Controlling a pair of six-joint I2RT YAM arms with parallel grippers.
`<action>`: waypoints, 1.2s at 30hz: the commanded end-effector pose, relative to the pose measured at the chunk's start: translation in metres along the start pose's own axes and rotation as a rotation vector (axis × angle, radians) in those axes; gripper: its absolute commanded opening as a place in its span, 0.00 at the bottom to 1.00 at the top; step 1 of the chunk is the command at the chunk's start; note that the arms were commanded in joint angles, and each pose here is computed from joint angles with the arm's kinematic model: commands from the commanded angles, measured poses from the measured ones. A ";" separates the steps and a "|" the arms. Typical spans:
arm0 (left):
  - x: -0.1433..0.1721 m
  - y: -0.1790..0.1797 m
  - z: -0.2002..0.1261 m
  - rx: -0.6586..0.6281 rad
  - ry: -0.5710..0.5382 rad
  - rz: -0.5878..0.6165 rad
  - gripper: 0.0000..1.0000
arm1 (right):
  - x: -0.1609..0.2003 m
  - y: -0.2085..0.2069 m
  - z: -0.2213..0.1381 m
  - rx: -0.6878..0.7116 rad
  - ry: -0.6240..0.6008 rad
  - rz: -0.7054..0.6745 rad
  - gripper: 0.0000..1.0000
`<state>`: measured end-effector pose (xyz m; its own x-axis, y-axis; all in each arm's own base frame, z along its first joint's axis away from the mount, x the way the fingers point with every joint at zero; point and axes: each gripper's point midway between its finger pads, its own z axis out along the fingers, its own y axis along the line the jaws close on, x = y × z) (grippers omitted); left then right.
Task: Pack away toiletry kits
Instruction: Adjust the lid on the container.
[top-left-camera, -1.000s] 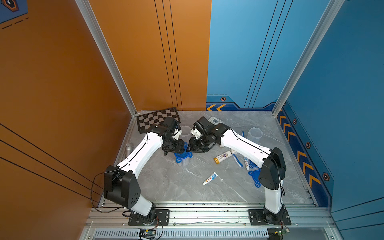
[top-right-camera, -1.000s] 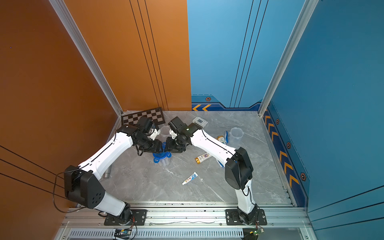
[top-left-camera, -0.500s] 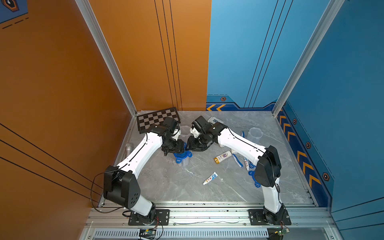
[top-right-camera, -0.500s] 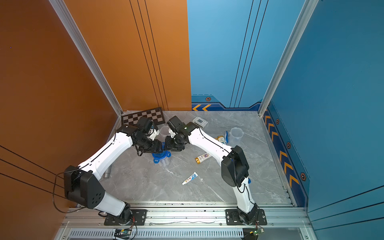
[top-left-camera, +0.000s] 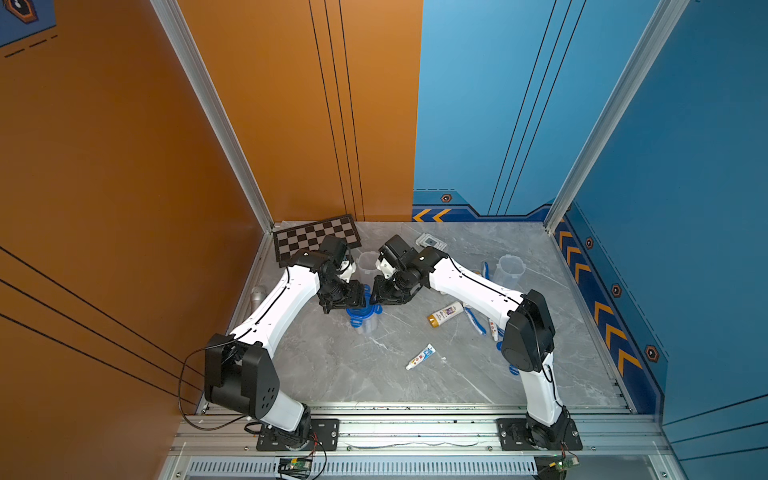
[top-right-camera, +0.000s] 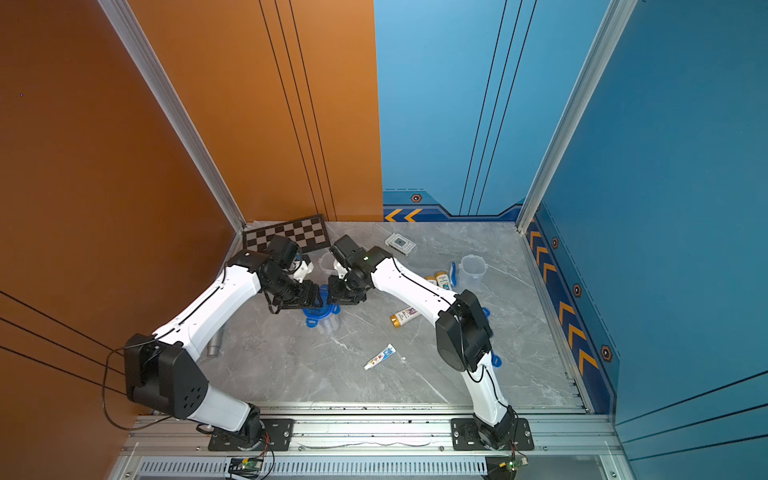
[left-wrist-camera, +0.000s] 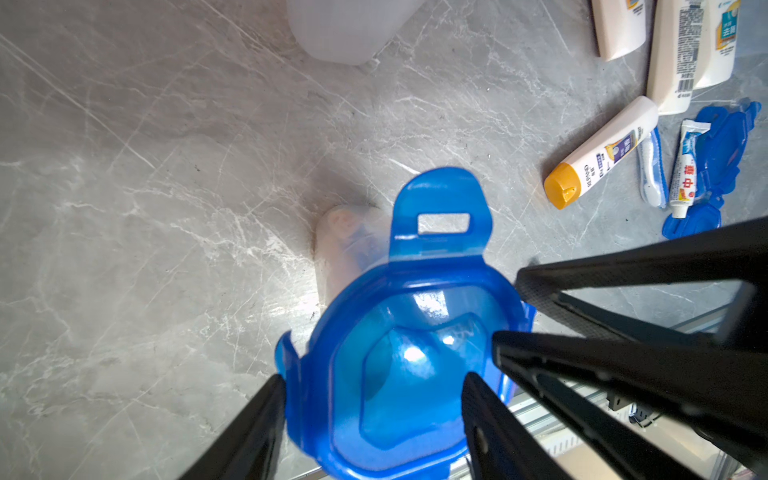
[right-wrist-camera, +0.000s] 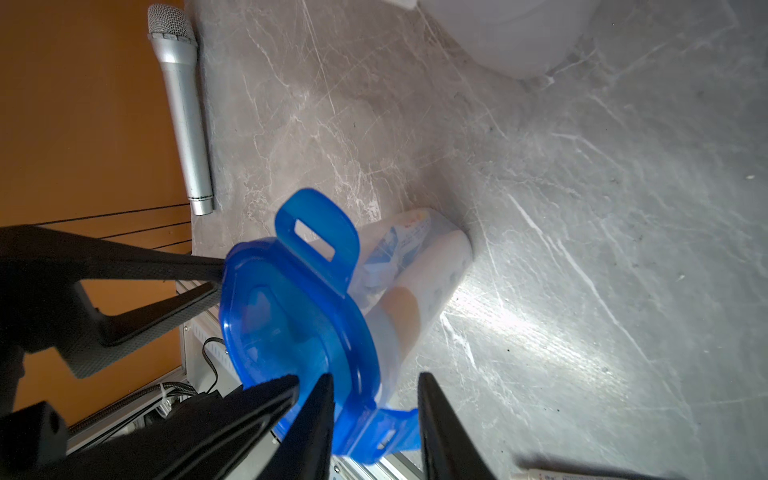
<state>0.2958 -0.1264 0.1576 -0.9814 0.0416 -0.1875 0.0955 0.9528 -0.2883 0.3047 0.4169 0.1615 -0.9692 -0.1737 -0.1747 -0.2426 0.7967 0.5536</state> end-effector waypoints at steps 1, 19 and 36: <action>0.023 0.014 0.008 -0.043 0.092 -0.023 0.68 | 0.011 -0.011 0.007 0.046 0.035 -0.001 0.33; 0.026 0.010 0.010 -0.019 0.109 -0.025 0.66 | 0.011 0.003 -0.025 0.018 -0.024 -0.011 0.29; 0.028 0.008 0.012 -0.026 0.114 -0.030 0.66 | 0.015 -0.014 -0.015 -0.049 0.014 0.080 0.65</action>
<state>0.2923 -0.1289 0.1568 -0.9842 0.0406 -0.1726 0.0936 0.9458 -0.3111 0.2922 0.3928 0.1624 -0.9821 -0.1310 -0.1351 -0.1851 0.8021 0.5677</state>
